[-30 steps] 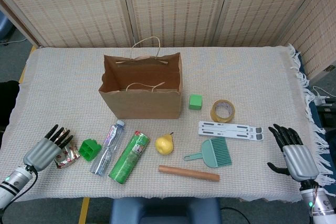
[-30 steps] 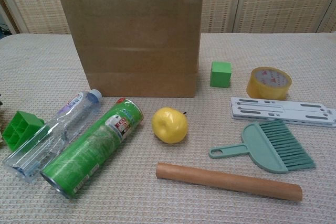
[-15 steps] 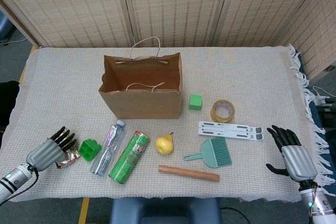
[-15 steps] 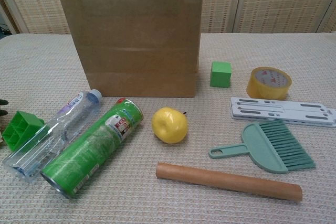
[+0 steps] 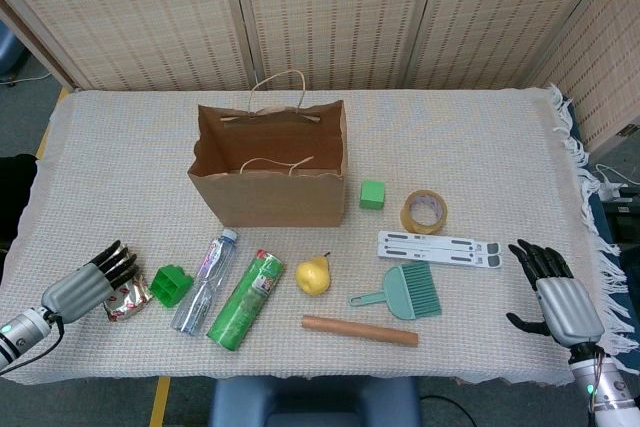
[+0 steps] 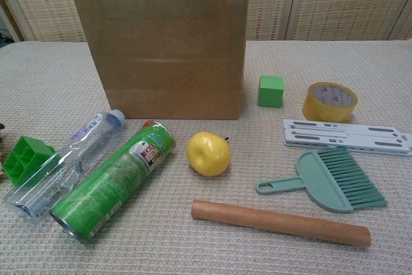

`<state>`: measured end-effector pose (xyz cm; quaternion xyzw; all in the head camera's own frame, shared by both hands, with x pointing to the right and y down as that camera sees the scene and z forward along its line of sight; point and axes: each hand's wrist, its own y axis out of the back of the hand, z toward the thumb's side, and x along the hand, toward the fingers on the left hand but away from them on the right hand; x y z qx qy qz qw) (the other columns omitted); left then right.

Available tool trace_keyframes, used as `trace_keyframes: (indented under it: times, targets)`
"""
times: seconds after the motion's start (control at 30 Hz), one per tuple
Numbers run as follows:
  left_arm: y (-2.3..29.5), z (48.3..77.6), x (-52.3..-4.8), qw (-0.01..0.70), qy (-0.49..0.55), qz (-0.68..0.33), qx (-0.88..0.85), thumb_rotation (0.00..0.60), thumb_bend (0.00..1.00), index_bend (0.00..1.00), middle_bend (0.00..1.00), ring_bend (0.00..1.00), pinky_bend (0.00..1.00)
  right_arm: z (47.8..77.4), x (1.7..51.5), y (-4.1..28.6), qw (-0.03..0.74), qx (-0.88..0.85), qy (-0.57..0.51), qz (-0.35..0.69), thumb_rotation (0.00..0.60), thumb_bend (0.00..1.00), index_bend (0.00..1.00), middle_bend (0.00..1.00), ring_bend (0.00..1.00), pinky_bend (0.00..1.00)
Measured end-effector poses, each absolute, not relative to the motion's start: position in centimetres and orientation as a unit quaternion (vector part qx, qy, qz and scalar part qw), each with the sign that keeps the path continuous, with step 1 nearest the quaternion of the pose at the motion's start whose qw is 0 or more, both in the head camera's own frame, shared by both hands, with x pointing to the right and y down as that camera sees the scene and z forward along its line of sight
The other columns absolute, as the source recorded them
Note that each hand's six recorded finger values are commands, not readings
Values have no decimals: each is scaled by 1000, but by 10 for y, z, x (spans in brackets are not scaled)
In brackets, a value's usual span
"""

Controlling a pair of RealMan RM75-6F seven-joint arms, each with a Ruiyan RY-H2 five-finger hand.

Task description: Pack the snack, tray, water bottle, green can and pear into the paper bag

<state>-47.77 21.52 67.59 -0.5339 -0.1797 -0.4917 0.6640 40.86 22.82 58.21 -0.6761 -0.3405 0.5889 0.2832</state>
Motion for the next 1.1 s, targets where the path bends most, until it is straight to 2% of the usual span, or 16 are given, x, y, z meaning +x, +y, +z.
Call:
trace_keyframes:
  times: [0.33,0.4,0.43,0.5,0.53,0.6,0.67,0.8,1.1]
  targets:
    - [238,693,-473,652,-214,-472,-553,600,349,0,0,0,35,582,408,227,281,-677,-343,587,600,63,0,0,0,0]
    - [242,696,-471,651,-219,-469,-555,600,354,0,0,0,72,581,408,226,284,-677,-345,584,600,63,0,0,0,0]
    - [244,697,-469,651,-219,-466,-557,600,364,4,0,4,129,580,407,225,288,-678,-347,580,600,63,0,0,0,0]
    - [246,698,-466,651,-217,-463,-561,600,418,124,95,96,292,578,404,224,297,-679,-351,572,600,64,0,0,0,0]
    - [247,698,-464,652,-214,-459,-564,600,452,227,188,182,385,577,403,222,304,-681,-355,564,600,63,0,0,0,0]
    - [248,698,-460,653,-209,-452,-570,600,524,464,443,406,591,574,400,221,315,-684,-362,550,600,63,0,0,0,0]
    - [248,697,-457,651,-202,-448,-578,600,585,618,627,573,728,573,400,221,316,-687,-370,540,600,63,0,0,0,0]
    - [245,698,-457,647,-191,-449,-585,600,610,696,710,650,782,574,400,221,313,-689,-376,535,600,63,0,0,0,0]
    - [217,676,-463,653,-121,-474,-578,600,619,709,725,658,795,567,396,217,328,-693,-392,508,600,64,0,0,0,0]
